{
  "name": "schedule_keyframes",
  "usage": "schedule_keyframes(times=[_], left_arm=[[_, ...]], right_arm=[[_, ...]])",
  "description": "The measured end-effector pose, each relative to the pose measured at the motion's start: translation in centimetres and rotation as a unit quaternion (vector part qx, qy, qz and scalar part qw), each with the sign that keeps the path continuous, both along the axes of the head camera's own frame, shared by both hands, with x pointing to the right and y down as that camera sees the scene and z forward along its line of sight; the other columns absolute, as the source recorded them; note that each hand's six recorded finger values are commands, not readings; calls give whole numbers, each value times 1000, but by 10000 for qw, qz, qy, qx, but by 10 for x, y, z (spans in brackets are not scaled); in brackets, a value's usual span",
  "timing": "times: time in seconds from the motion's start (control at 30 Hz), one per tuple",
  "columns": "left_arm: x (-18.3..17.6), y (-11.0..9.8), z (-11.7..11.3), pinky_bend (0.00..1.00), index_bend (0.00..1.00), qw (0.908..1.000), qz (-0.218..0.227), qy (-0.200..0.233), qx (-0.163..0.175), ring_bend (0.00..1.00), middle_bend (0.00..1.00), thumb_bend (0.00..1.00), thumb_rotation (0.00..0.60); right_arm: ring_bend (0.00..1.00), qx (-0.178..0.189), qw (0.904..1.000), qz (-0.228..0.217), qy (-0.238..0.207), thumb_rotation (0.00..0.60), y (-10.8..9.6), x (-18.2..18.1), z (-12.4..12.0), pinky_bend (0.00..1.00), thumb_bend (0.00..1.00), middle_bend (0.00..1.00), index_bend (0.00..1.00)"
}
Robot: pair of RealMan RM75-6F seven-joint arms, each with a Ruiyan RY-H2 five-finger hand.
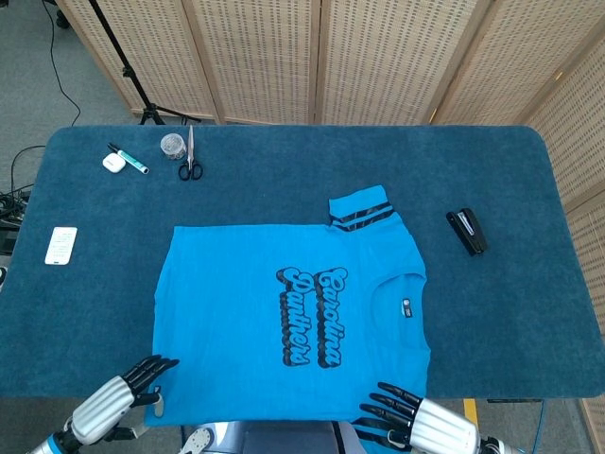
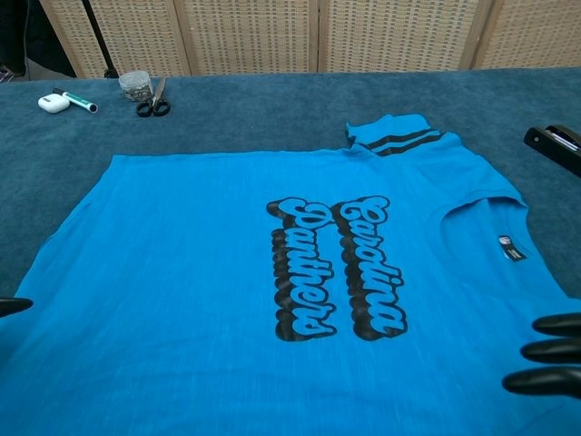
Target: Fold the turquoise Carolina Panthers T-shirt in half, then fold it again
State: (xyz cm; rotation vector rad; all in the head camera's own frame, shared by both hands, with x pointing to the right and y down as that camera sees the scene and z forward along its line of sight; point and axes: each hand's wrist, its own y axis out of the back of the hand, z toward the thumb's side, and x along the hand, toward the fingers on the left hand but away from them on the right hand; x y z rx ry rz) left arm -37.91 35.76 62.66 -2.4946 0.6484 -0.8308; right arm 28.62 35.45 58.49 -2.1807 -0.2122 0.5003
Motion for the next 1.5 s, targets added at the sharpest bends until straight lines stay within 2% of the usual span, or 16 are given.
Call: schedule_keyframes(times=[0.3,0.6,0.9,1.1,1.37,1.5], left_arm=[[0,-5,-1,0,806,10000,-70,34,56,0,0,610,600],[8,-30,-4,0,810,9990,-223,15,386,0,0,608,600],[16,-72,-8,0,812,9956,-538,-200,747,0,0,605,600],[20,-108,-6,0,813,9911,-820,-577,874,0,0,603,600],[27,-167,-5,0,816,9813,-1164,-1079,1089,0,0,603,600],[32,-192,0,0,816,9770,-1174,-1316,1196,0,0,603,600]], right_arm=[[0,29,10000,56,-35,600,-3,-1,0,0,569,80,657],[0,74,9987,463,-179,600,-31,-4,-6,0,569,80,659],[0,185,9938,1062,-263,600,-82,-9,-11,0,569,80,659],[0,130,9867,1610,-167,600,-130,-10,-8,0,569,80,659],[0,-46,9754,2201,-110,600,-193,-22,-1,0,569,80,663],[0,-80,9708,2396,-76,600,-220,-31,2,0,569,80,663]])
